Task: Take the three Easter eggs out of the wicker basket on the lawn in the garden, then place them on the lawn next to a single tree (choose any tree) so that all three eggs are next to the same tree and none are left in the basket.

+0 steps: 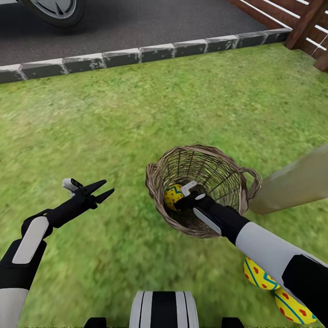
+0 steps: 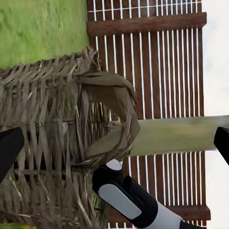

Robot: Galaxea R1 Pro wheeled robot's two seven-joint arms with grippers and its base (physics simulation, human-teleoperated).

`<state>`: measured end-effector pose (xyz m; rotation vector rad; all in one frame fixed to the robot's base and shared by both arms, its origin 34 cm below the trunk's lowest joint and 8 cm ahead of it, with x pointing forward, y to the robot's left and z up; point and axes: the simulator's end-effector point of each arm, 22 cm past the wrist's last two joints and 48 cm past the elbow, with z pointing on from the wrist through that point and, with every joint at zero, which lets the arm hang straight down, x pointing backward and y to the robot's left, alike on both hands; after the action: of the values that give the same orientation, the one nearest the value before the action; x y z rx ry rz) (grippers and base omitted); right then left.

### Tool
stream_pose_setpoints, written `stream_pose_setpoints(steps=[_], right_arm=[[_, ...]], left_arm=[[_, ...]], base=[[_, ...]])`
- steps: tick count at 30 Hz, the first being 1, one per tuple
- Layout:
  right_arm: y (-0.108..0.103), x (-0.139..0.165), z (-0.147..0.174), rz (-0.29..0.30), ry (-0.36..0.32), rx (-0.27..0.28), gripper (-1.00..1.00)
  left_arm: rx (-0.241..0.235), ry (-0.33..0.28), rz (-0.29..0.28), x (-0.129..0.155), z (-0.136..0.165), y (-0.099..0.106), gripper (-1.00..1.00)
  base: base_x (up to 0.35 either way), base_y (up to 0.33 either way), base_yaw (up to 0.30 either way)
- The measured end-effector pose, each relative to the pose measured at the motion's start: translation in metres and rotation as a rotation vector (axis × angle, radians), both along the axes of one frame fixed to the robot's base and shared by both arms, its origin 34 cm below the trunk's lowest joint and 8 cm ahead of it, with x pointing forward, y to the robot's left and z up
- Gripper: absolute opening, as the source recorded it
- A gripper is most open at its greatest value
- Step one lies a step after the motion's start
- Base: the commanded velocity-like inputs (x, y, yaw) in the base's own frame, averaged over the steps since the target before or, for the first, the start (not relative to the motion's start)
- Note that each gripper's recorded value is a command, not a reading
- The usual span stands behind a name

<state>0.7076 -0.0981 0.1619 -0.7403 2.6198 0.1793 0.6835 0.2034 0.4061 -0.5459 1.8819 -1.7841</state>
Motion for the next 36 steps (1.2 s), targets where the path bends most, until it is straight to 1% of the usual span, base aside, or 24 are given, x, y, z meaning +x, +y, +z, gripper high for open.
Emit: stream_pose_setpoints(steps=[4,6,11,14,16,19,23,26,28,33,36], right_arm=[[-0.003,-0.004,-0.011,-0.001,0.012,-0.007,1.0],[-0.004,-0.003,-0.01,-0.001,0.008,-0.008,1.0],[0.006,0.002,-0.001,0.007,-0.012,0.015,1.0],[0.011,0.008,0.003,0.005,-0.04,0.034,1.0],[0.011,0.009,0.004,0.004,-0.045,0.038,1.0],[0.012,0.01,0.004,0.004,-0.048,0.04,1.0],[0.011,0.017,0.007,0.024,-0.094,0.03,1.0],[0.01,0.019,0.001,0.043,-0.118,0.019,1.0],[0.011,0.018,-0.004,0.046,-0.117,0.018,1.0],[0.018,0.014,-0.011,0.046,-0.111,0.042,1.0],[0.023,0.018,-0.01,0.064,-0.128,0.045,1.0]], left_arm=[[0.0,0.018,0.0,-0.002,-0.011,0.0,1.0],[-0.001,0.019,0.001,-0.002,-0.011,0.0,1.0],[-0.001,0.021,0.001,-0.002,-0.012,0.0,1.0],[-0.003,0.022,0.002,-0.002,-0.012,0.0,1.0],[-0.004,0.023,0.002,-0.002,-0.012,0.0,1.0],[-0.004,0.022,0.001,-0.002,-0.012,-0.001,1.0],[-0.003,0.023,0.001,-0.002,-0.012,-0.001,1.0],[-0.002,0.035,0.002,-0.003,-0.02,-0.001,1.0],[-0.002,0.044,0.002,-0.004,-0.026,-0.001,1.0],[-0.003,0.068,-0.007,-0.008,-0.039,-0.004,1.0],[-0.004,0.08,-0.009,-0.01,-0.046,-0.005,1.0]], base=[[0.0,0.0,0.0],[0.0,0.0,0.0],[0.0,0.0,0.0],[0.0,0.0,0.0],[0.0,0.0,0.0],[0.0,0.0,0.0],[0.0,0.0,0.0],[0.0,0.0,0.0],[0.0,0.0,0.0],[0.0,0.0,0.0],[0.0,0.0,0.0]])
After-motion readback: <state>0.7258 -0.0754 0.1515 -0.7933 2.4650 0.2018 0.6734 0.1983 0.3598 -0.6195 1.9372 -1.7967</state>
